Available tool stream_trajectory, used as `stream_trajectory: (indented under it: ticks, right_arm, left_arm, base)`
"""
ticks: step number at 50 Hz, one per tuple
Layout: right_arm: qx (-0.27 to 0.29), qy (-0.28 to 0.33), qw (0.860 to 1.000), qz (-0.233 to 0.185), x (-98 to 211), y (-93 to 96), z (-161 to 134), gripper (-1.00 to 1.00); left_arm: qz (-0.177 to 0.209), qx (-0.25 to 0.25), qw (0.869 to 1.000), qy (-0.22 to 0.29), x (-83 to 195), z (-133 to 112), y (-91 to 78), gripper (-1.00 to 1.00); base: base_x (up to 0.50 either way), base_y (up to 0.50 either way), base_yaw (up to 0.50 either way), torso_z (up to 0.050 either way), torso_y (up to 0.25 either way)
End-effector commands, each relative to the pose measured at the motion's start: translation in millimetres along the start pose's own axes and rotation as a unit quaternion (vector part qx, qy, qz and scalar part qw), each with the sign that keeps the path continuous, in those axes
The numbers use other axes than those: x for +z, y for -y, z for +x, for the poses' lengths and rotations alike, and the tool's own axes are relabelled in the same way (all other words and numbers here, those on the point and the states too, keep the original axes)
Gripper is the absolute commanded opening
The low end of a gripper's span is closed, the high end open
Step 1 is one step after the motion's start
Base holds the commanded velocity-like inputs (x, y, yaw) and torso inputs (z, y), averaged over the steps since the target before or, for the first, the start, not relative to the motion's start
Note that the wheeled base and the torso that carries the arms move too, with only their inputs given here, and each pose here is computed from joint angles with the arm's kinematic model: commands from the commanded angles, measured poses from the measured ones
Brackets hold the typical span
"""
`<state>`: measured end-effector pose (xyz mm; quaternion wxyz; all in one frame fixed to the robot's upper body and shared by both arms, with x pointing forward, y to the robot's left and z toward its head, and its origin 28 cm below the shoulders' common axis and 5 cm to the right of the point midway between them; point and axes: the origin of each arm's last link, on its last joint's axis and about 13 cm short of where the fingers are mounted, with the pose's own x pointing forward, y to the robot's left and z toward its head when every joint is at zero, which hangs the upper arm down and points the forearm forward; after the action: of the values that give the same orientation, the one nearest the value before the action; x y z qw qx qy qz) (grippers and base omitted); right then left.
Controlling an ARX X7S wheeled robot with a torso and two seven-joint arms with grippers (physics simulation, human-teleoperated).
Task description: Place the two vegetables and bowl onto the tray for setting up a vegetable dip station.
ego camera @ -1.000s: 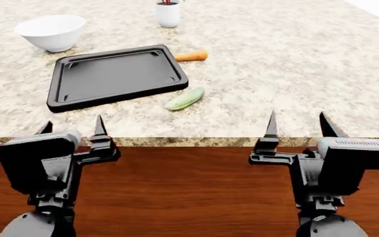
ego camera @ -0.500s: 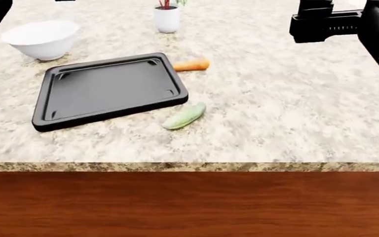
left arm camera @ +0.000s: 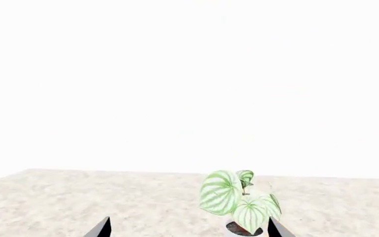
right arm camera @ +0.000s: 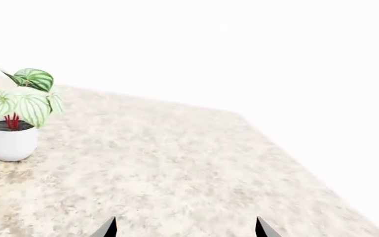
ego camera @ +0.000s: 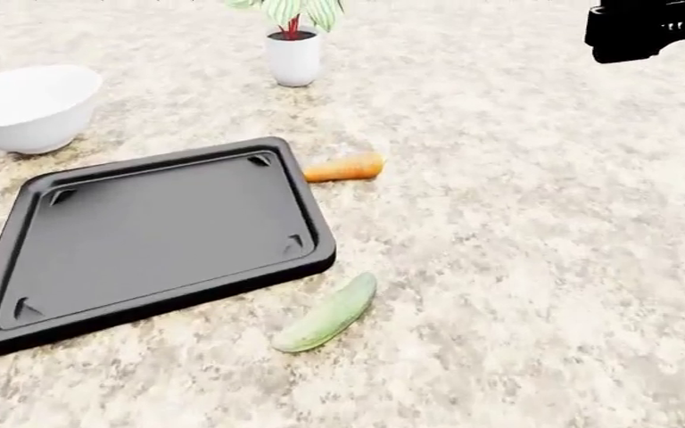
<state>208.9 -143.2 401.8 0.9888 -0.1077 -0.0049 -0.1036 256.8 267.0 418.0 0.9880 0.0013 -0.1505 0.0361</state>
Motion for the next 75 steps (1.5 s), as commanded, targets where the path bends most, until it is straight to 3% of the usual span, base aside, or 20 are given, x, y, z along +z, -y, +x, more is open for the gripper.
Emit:
stream_trajectory:
  ticks: [1, 19, 34, 36, 41, 42, 45, 48, 53, 54, 55, 56, 57, 61, 67, 71, 72, 73, 74, 75]
  right_arm:
    - [0.015, -0.024, 1.000, -0.005, -7, 2.5, -2, 1.00]
    - [0.070, -0.036, 0.994, -0.077, -16, -15.8, 14, 1.00]
    - [0.076, -0.027, 0.995, -0.058, -18, -16.1, 13, 1.00]
    - [0.082, -0.027, 0.992, -0.096, -20, -18.9, 9, 1.00]
    - [0.072, -0.034, 0.992, -0.102, -12, -17.1, 6, 1.00]
    - [0.073, -0.035, 0.987, -0.140, -10, -18.5, 4, 1.00]
    - [0.070, -0.031, 0.983, -0.167, -1, -19.4, -2, 1.00]
    - [0.144, 0.033, 0.972, -0.184, 10, -21.4, -14, 1.00]
    - [0.246, 0.069, 0.943, -0.213, 21, -29.7, -20, 1.00]
    - [0.278, 0.053, 0.943, -0.176, 20, -31.1, -16, 1.00]
    - [0.324, 0.057, 0.932, -0.153, 19, -32.7, -16, 1.00]
    - [0.343, 0.029, 0.925, -0.160, 16, -35.1, -15, 1.00]
    - [0.373, 0.046, 0.914, -0.155, 14, -38.9, -15, 1.00]
    - [0.399, 0.023, 0.901, -0.166, 6, -48.2, -10, 1.00]
    - [0.500, -0.021, 0.845, -0.188, -3, -57.4, -15, 1.00]
    - [0.513, -0.055, 0.839, -0.174, -7, -59.9, -15, 1.00]
    - [0.517, -0.069, 0.841, -0.146, -5, -59.5, -14, 1.00]
    - [0.509, -0.062, 0.842, -0.169, -4, -59.1, -15, 1.00]
    - [0.526, -0.065, 0.833, -0.160, -1, -58.0, -19, 1.00]
    - [0.523, -0.063, 0.834, -0.162, 1, -57.1, -20, 1.00]
  left_arm:
    - [0.002, 0.000, 1.000, 0.000, 5, -1, -1.8, 1.00]
    - [0.002, 0.004, 1.000, 0.002, 6, -1, -4.5, 1.00]
    - [0.003, 0.005, 1.000, 0.000, 5, -1, -5.5, 1.00]
    - [0.002, 0.006, 1.000, -0.001, 5, -2, -6.5, 1.00]
    - [0.004, 0.008, 1.000, -0.001, 5, -2, -7.5, 1.00]
    - [0.003, 0.009, 1.000, -0.001, 6, -2, -8.3, 1.00]
    - [0.002, 0.009, 1.000, -0.002, 5, -2, -8.4, 1.00]
    - [0.002, 0.009, 1.000, -0.002, 4, -2, -8.5, 1.00]
    - [0.001, 0.009, 1.000, 0.000, 6, -2, -8.9, 1.00]
    - [0.002, 0.010, 1.000, 0.000, 5, -2, -9.5, 1.00]
    - [0.000, 0.010, 1.000, -0.001, 5, -2, -9.6, 1.00]
    - [0.002, 0.011, 1.000, -0.001, 4, -2, -9.9, 1.00]
    - [0.002, 0.011, 1.000, -0.002, 3, -2, -10.1, 1.00]
    - [0.002, 0.011, 1.000, -0.001, 4, -2, -9.9, 1.00]
    - [0.002, 0.011, 1.000, -0.001, 3, -3, -10.8, 1.00]
    - [0.003, 0.011, 1.000, -0.002, 2, -3, -11.3, 1.00]
    - [0.003, 0.011, 1.000, -0.002, 1, -3, -11.1, 1.00]
    - [0.003, 0.011, 1.000, -0.002, 1, -3, -11.0, 1.00]
    - [0.004, 0.010, 1.000, -0.002, 1, -3, -10.6, 1.00]
    - [0.003, 0.010, 1.000, -0.002, 1, -3, -10.6, 1.00]
  base:
    - [0.42, -0.34, 0.00, 0.000, 0.010]
    - [0.47, -0.14, 0.00, 0.000, 0.001]
    - [0.50, 0.00, 0.00, 0.000, 0.002]
    - [0.25, 0.00, 0.00, 0.000, 0.000]
    - [0.00, 0.00, 0.00, 0.000, 0.000]
    - [0.00, 0.00, 0.00, 0.000, 0.000]
    - [0.00, 0.00, 0.00, 0.000, 0.000]
    - [0.00, 0.00, 0.00, 0.000, 0.000]
    - [0.00, 0.00, 0.00, 0.000, 0.000]
    - [0.00, 0.00, 0.00, 0.000, 0.000]
    - [0.00, 0.00, 0.00, 0.000, 0.000]
    - [0.00, 0.00, 0.00, 0.000, 0.000]
    - [0.00, 0.00, 0.00, 0.000, 0.000]
    - [0.00, 0.00, 0.00, 0.000, 0.000]
    - [0.00, 0.00, 0.00, 0.000, 0.000]
    - [0.00, 0.00, 0.00, 0.000, 0.000]
    - [0.00, 0.00, 0.00, 0.000, 0.000]
    - [0.00, 0.00, 0.00, 0.000, 0.000]
    - [0.00, 0.00, 0.00, 0.000, 0.000]
    - [0.00, 0.00, 0.00, 0.000, 0.000]
